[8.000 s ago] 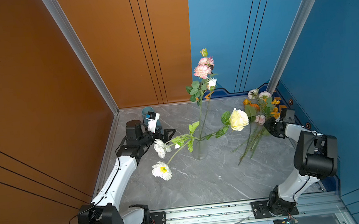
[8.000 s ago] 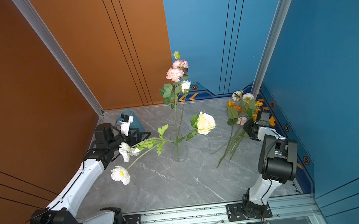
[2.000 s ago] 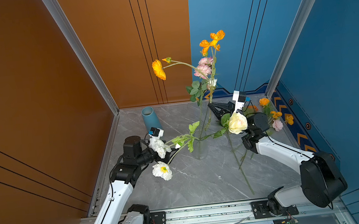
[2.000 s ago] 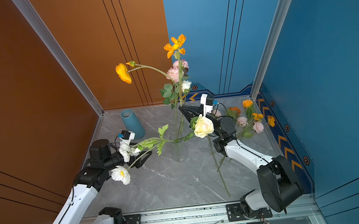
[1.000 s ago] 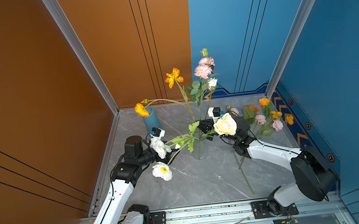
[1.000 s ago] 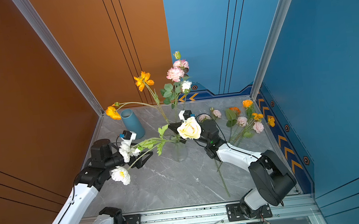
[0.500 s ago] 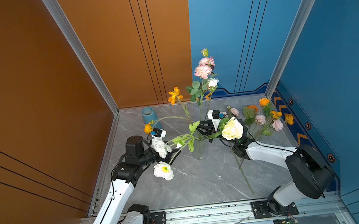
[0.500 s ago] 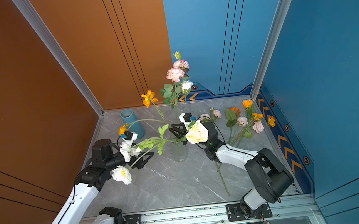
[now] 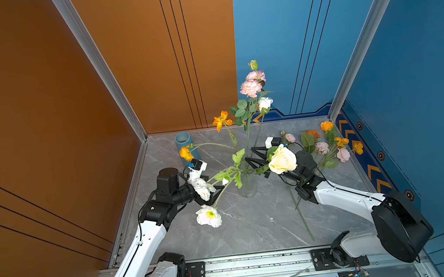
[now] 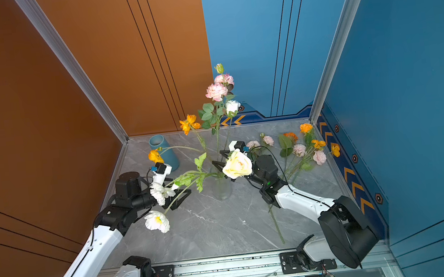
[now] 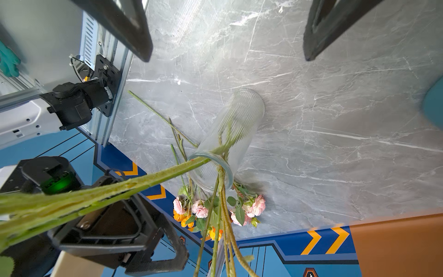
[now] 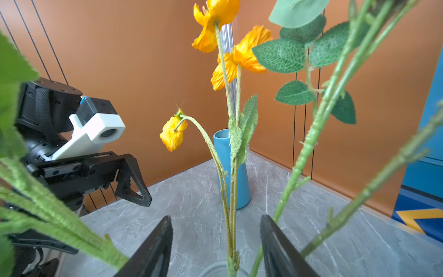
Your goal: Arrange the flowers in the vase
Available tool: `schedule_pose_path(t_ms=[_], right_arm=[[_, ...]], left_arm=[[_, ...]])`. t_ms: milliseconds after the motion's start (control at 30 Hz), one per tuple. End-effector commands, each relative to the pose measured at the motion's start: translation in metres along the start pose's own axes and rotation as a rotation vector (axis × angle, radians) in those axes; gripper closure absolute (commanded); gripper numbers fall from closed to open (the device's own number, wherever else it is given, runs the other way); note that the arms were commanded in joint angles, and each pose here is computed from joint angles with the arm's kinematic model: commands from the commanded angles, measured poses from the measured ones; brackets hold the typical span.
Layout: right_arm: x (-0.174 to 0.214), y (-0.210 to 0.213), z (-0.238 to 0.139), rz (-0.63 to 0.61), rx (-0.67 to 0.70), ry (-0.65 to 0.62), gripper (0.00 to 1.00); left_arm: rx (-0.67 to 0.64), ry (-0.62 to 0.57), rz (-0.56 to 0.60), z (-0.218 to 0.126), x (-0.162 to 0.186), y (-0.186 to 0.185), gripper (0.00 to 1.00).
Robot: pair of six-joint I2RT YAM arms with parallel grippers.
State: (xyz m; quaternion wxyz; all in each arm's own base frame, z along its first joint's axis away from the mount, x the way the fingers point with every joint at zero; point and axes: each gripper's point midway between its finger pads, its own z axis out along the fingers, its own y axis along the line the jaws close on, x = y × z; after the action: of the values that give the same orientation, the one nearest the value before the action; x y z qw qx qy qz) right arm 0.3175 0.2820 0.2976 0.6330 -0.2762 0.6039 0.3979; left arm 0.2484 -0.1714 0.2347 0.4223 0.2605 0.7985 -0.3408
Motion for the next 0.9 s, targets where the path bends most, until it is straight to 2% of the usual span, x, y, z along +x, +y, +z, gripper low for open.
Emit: schedule_pose_path(t_ms=[0, 100, 267, 500, 567, 733, 867], right_arm=[[-0.007, -0.017, -0.017, -0.005, 0.127, -0.015, 0.28], [-0.007, -0.034, -0.034, 0.003, 0.26, 0.014, 0.15], [0.004, -0.073, -0.079, 0.069, 0.542, 0.1, 0.0], [0.035, -0.108, -0.16, 0.225, 0.809, 0.195, 0.0], [0.046, -0.109, -0.176, 0.276, 0.843, 0.225, 0.0], [0.071, -0.089, -0.195, 0.344, 0.819, 0.29, 0.0], [0.083, -0.064, -0.191, 0.357, 0.7, 0.305, 0.0]], left_arm=[[0.007, 0.026, 0.01, 0.003, 0.008, -0.002, 0.02], [0.009, 0.028, 0.012, 0.003, 0.008, -0.003, 0.02], [0.013, 0.036, 0.017, 0.005, 0.01, -0.006, 0.02], [-0.055, 0.07, 0.001, 0.018, 0.016, -0.002, 0.02], [-0.066, 0.081, 0.014, 0.025, 0.017, -0.005, 0.02], [-0.141, 0.051, 0.055, 0.025, 0.014, -0.003, 0.02], [-0.115, -0.073, 0.059, 0.032, 0.002, -0.007, 0.02]])
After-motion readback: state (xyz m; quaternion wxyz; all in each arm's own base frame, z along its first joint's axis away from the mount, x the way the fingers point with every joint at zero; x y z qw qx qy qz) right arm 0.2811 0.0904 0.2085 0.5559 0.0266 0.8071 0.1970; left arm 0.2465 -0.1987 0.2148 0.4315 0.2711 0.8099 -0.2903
